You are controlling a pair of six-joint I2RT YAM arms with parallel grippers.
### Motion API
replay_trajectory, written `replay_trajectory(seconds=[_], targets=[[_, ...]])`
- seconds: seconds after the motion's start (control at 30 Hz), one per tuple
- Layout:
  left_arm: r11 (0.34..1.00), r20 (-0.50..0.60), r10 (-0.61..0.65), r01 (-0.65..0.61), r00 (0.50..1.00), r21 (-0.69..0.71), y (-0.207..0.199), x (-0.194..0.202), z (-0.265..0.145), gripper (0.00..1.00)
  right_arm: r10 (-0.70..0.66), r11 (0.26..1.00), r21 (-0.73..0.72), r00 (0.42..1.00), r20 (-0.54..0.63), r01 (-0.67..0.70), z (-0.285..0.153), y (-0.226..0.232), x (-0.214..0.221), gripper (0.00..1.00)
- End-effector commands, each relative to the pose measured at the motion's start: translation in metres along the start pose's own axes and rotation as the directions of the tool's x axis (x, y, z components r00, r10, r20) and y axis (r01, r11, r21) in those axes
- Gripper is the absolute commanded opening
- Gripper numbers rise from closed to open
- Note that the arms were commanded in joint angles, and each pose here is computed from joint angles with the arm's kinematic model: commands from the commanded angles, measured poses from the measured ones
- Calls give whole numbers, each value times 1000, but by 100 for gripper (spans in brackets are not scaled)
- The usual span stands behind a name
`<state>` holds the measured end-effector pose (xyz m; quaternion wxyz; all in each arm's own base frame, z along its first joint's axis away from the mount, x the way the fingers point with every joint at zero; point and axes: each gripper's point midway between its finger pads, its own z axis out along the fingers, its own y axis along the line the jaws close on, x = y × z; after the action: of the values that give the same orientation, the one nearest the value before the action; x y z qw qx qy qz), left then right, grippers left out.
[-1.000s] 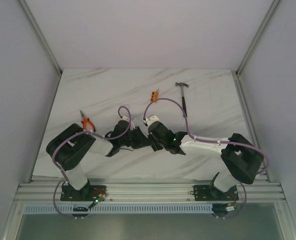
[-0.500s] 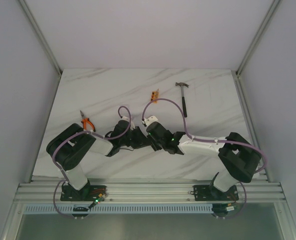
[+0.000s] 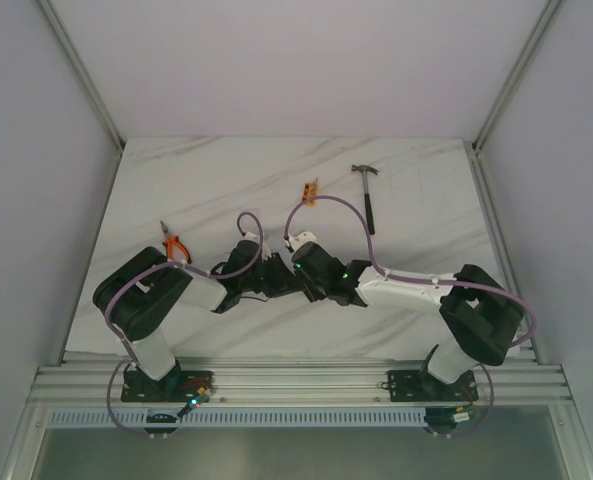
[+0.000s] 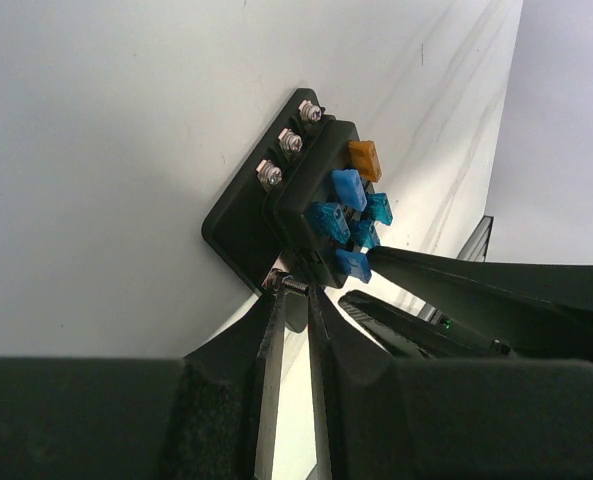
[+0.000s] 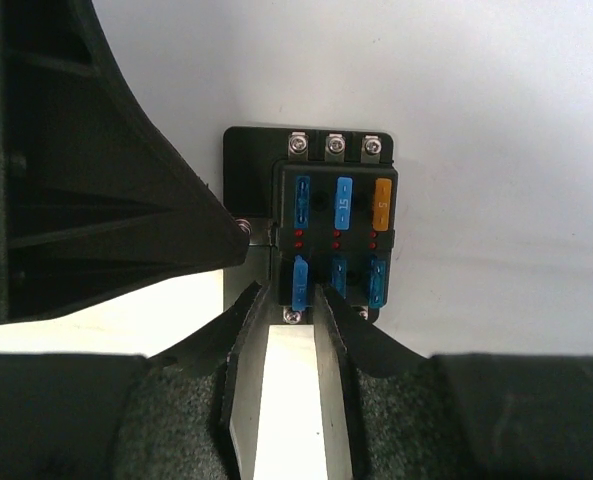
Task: Snap on the fuse box
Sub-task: Install the fuse at the fuse box base.
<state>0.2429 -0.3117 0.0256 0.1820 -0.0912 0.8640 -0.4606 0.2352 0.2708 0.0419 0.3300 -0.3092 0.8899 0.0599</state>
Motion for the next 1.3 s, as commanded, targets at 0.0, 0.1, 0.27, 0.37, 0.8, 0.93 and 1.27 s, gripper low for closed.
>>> replay_trajectory(seconds=[0.0,0.1,0.27,0.37,0.8,0.93,1.27], targets=[[1000,-4,8,-8,1000,-18,2,0,2,25,33,999,-8,999,16,-33,-12,2,-18,31],[1000,-3,8,-8,1000,-18,2,0,2,25,41,999,-3,999,5,-41,-14,-2,-21,31],[1000,-3,8,-8,1000,-15,1,0,2,25,48,999,-9,999,-22,-48,-12,-4,-21,29],[1000,-3,9,-9,1000,-15,1,0,2,25,47,999,-13,998,-37,-48,-10,-4,-20,26],[1000,-5,10,-10,1000,-12,0,0,2,25,39,998,-40,996,-84,-43,-2,-2,-14,20],[1000,-5,9,-9,1000,-12,0,0,2,25,33,998,-41,995,-95,-37,-1,-2,-13,16],[1000,-2,12,-12,1000,-14,0,0,1,25,-17,998,-60,984,-175,7,4,-4,3,0]])
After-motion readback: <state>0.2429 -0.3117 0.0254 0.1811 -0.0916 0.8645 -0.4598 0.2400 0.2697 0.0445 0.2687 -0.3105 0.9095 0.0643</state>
